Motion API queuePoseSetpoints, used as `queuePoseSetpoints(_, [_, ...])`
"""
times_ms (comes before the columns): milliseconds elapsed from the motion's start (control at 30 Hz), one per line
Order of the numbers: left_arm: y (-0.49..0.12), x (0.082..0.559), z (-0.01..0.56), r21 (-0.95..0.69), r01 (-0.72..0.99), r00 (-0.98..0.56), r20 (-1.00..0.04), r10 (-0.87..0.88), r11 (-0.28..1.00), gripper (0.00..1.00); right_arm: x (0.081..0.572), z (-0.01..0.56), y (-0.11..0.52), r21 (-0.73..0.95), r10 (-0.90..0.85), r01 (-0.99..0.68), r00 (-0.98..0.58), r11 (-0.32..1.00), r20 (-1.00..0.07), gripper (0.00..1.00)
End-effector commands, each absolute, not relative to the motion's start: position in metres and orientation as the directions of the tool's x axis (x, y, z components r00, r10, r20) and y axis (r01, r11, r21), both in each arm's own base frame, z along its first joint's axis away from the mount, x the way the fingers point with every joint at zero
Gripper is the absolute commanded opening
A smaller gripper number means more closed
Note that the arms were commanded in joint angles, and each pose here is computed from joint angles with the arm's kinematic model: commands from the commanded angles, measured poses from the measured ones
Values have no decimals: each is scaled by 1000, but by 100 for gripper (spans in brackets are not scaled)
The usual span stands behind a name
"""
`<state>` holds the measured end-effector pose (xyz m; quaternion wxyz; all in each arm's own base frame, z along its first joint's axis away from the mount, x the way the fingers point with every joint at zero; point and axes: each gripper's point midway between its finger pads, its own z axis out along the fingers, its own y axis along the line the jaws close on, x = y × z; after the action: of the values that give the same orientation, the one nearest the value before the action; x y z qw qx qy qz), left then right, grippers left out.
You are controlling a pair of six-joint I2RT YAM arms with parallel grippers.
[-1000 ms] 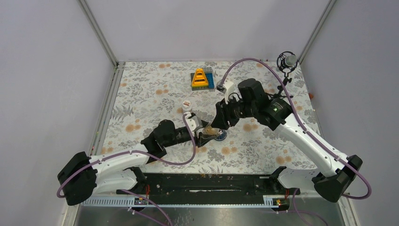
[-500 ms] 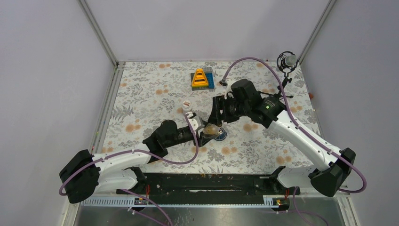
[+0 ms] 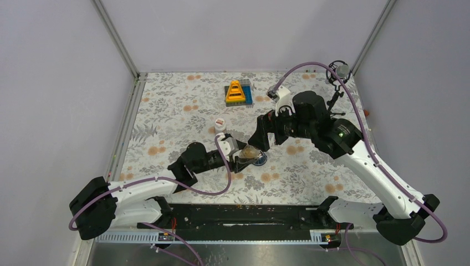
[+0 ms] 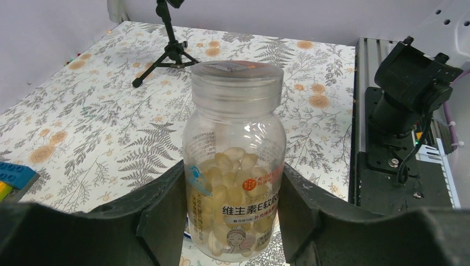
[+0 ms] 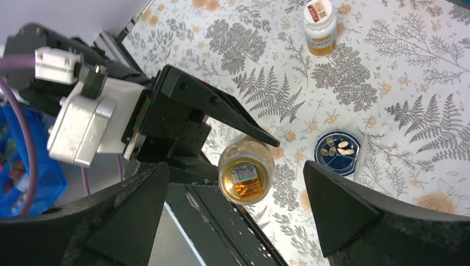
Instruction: Sort the pills into containers
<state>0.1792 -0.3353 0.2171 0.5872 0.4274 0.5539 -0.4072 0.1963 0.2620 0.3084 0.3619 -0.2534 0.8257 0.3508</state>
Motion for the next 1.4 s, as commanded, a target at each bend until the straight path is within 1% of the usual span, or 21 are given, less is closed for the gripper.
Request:
queuePoseSetpoints(0, [-337, 166, 253, 100, 965, 129, -986, -110, 243, 0, 185, 310, 255, 268, -318, -801, -485, 535, -814, 98])
queuePoseSetpoints(200, [-339, 156, 256, 106, 977, 127, -986, -105, 186, 0, 184, 300, 251, 230, -391, -822, -469, 521, -792, 97])
queuePoseSetpoints(333, [-340, 153, 258, 105, 980, 124, -986, -109, 169, 0, 188, 298, 257, 247, -381, -818, -481, 520, -790, 97])
queuePoseSetpoints(433, [-341, 152, 260, 106, 981, 126, -985, -117, 163, 0, 195, 296, 261, 274, -342, -782, -520, 560, -783, 96])
queuePoseSetpoints(633, [-338, 150, 267, 114, 979, 138, -981, -140, 167, 0, 217, 287, 259, 267, -292, -698, -572, 664, -767, 94])
queuePoseSetpoints(833, [-334, 152, 271, 121, 974, 151, -977, -152, 190, 0, 233, 288, 251, 246, -233, -616, -592, 748, -772, 92])
queuePoseSetpoints(967, [-334, 153, 270, 119, 973, 150, -978, -145, 198, 0, 240, 295, 243, 234, -194, -558, -601, 796, -775, 92])
queuePoseSetpoints(1067, [-334, 155, 267, 114, 973, 143, -980, -136, 203, 0, 233, 310, 245, 266, -166, -576, -588, 773, -792, 98])
queuePoseSetpoints(1167, [-335, 157, 264, 108, 972, 137, -982, -126, 210, 0, 223, 321, 249, 326, -144, -617, -588, 716, -796, 100])
queuePoseSetpoints(1267, [-337, 159, 265, 104, 972, 132, -983, -124, 212, 0, 201, 321, 259, 342, -223, -733, -554, 588, -802, 100])
queuePoseSetpoints(1367, [-338, 159, 268, 106, 972, 134, -983, -126, 208, 0, 181, 310, 261, 333, -316, -808, -518, 487, -795, 100])
